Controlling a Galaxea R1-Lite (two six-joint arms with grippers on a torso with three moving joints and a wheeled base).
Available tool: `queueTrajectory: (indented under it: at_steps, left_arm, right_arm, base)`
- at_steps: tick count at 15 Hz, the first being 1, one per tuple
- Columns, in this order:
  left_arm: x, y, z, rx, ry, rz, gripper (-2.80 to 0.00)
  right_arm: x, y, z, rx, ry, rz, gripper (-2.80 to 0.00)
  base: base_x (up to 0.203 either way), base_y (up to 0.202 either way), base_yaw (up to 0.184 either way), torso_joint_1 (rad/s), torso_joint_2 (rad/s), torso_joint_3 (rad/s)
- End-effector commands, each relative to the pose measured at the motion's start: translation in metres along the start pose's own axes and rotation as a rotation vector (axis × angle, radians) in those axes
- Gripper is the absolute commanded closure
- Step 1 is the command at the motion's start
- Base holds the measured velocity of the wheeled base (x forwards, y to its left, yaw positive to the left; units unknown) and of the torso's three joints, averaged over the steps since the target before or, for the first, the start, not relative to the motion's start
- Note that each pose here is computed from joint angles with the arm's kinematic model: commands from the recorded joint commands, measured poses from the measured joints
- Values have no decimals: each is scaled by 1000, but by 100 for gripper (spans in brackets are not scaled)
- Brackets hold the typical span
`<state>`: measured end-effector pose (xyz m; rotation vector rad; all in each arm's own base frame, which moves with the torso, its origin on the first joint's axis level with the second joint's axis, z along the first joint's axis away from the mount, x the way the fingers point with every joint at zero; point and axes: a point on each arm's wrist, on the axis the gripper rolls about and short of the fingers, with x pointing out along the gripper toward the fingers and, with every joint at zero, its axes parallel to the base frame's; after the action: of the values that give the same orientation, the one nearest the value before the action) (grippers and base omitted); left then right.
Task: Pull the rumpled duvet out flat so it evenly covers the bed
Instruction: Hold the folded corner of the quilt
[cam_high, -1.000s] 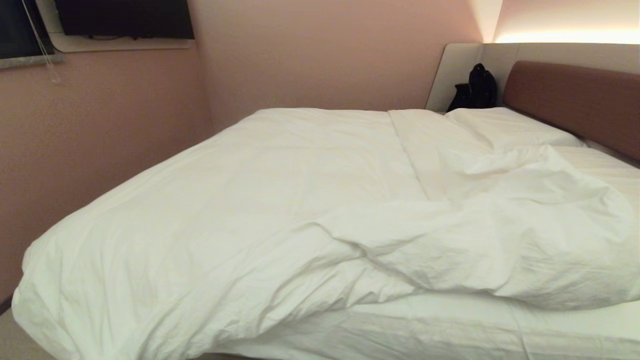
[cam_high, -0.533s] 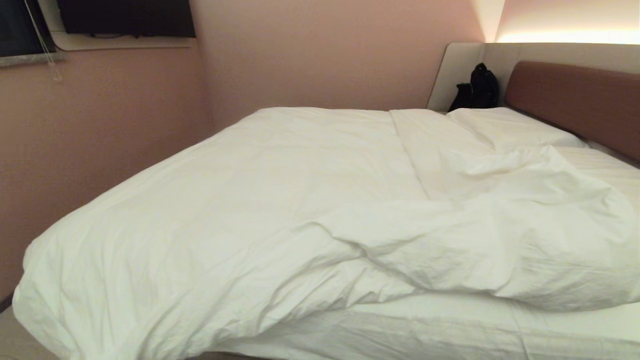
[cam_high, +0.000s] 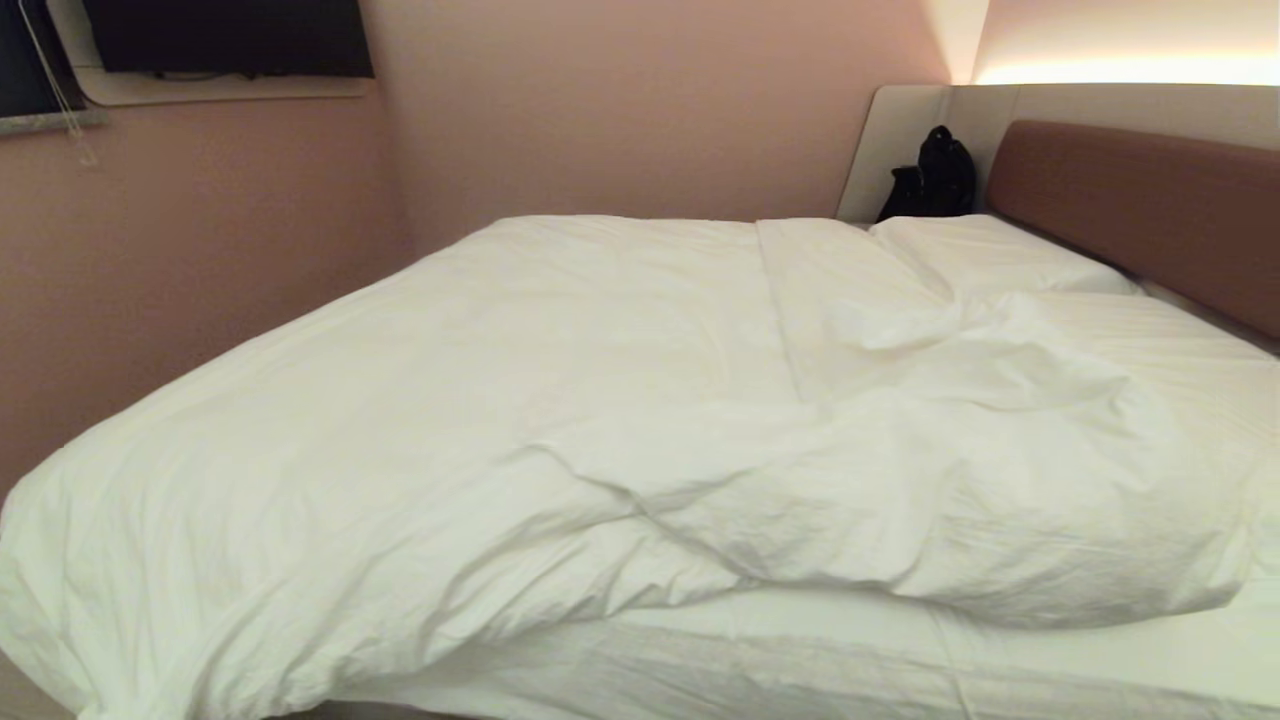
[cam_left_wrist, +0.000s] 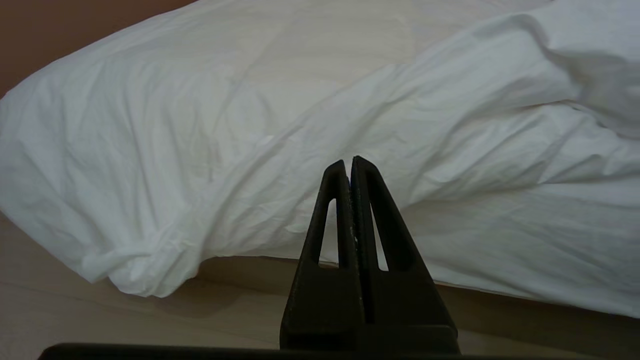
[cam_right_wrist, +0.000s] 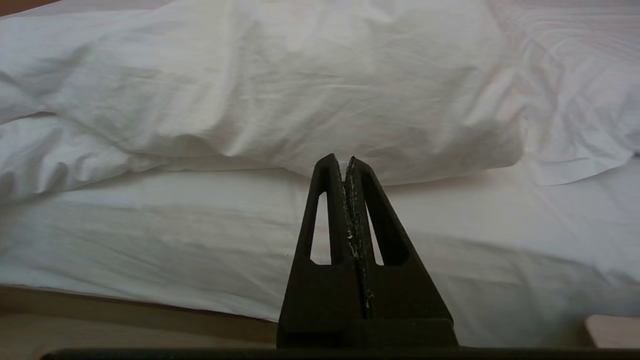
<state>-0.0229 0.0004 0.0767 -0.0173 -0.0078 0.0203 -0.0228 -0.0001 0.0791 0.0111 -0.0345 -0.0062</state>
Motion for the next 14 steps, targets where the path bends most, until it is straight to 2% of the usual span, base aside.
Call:
queueTrajectory:
  at_steps: [1, 5, 14]
  left_arm:
    - [0, 0, 0, 0, -2, 0, 0]
    - [0, 0, 0, -3, -2, 1, 0]
    - [0, 0, 0, -6, -2, 1, 0]
  right_arm:
    - [0, 0, 0, 0, -1, 0, 0]
    - [0, 0, 0, 0, 0, 0, 0]
    - [0, 0, 0, 0, -1, 0, 0]
  base:
    - [0, -197, 0, 7, 2, 4]
    - [0, -153, -2, 1, 2, 1]
    - [0, 0, 0, 0, 0, 0]
